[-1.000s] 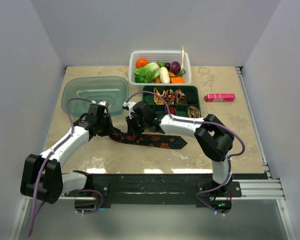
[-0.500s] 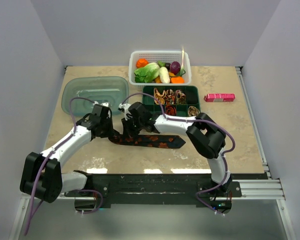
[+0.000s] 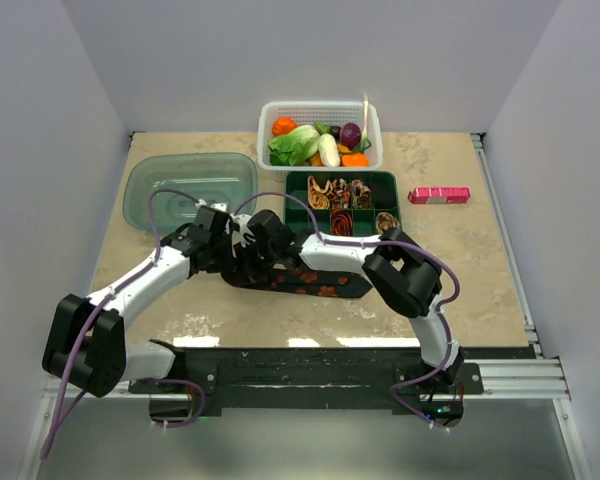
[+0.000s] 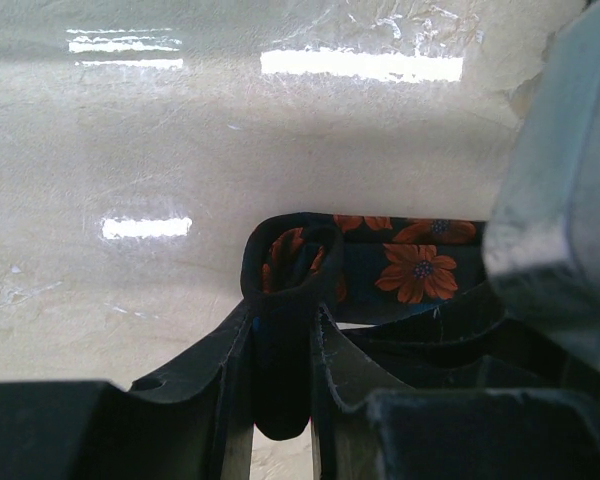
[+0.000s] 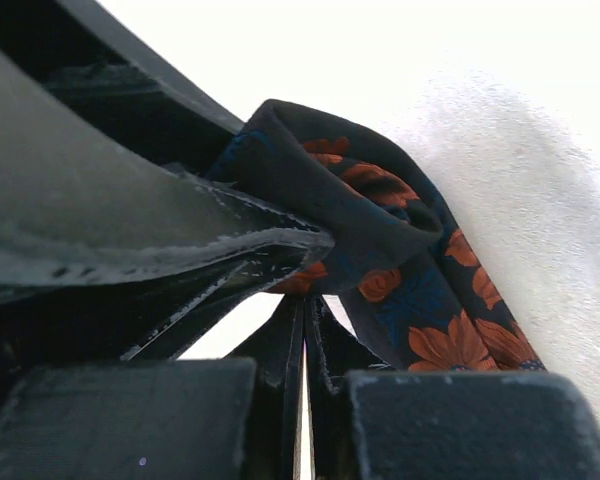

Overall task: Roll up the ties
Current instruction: Roll the tie at the center of the board.

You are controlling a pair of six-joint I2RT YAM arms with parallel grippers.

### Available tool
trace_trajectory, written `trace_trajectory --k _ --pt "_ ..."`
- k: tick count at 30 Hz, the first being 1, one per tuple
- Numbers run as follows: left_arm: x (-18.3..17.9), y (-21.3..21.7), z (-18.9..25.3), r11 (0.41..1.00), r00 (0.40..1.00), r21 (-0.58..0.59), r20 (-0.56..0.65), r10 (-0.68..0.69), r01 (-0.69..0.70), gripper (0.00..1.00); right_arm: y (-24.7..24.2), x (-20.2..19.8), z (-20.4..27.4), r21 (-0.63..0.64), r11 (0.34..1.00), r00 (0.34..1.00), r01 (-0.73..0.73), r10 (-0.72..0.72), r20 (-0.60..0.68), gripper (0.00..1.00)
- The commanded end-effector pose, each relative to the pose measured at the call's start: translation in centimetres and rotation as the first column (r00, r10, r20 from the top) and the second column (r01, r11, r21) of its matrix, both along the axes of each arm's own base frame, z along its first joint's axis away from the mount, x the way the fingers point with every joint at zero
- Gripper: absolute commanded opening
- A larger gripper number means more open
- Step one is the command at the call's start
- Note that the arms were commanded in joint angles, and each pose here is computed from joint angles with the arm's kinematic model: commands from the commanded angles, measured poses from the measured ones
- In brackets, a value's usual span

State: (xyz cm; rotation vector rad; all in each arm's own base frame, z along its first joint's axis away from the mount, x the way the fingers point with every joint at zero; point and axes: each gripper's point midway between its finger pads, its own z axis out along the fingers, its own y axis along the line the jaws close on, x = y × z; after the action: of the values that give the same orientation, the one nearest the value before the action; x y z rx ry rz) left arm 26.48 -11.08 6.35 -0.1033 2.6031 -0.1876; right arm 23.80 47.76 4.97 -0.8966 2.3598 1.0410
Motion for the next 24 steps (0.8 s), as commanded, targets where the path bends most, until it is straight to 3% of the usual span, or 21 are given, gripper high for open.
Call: trace_trajectory --k 1,13,24 --pt "1.3 -0.9 1.8 0.999 0.998 0.028 0.055 -0.023 0.022 0.00 0.9 0.6 3.2 0.060 0.998 0.998 0.001 -0.005 0.061 0.00" --pt "0.7 0.3 1.9 0.982 0.999 0.188 0.043 -0.009 0.001 0.00 -4.5 4.3 5.0 0.039 0.992 0.986 0.122 -0.125 0.113 0.00" --pt "0.0 1.6 1.9 0.913 0.999 0.405 0.018 0.039 -0.043 0.00 -9.0 7.0 4.2 -0.007 0.976 0.968 0.218 -0.216 0.127 0.00"
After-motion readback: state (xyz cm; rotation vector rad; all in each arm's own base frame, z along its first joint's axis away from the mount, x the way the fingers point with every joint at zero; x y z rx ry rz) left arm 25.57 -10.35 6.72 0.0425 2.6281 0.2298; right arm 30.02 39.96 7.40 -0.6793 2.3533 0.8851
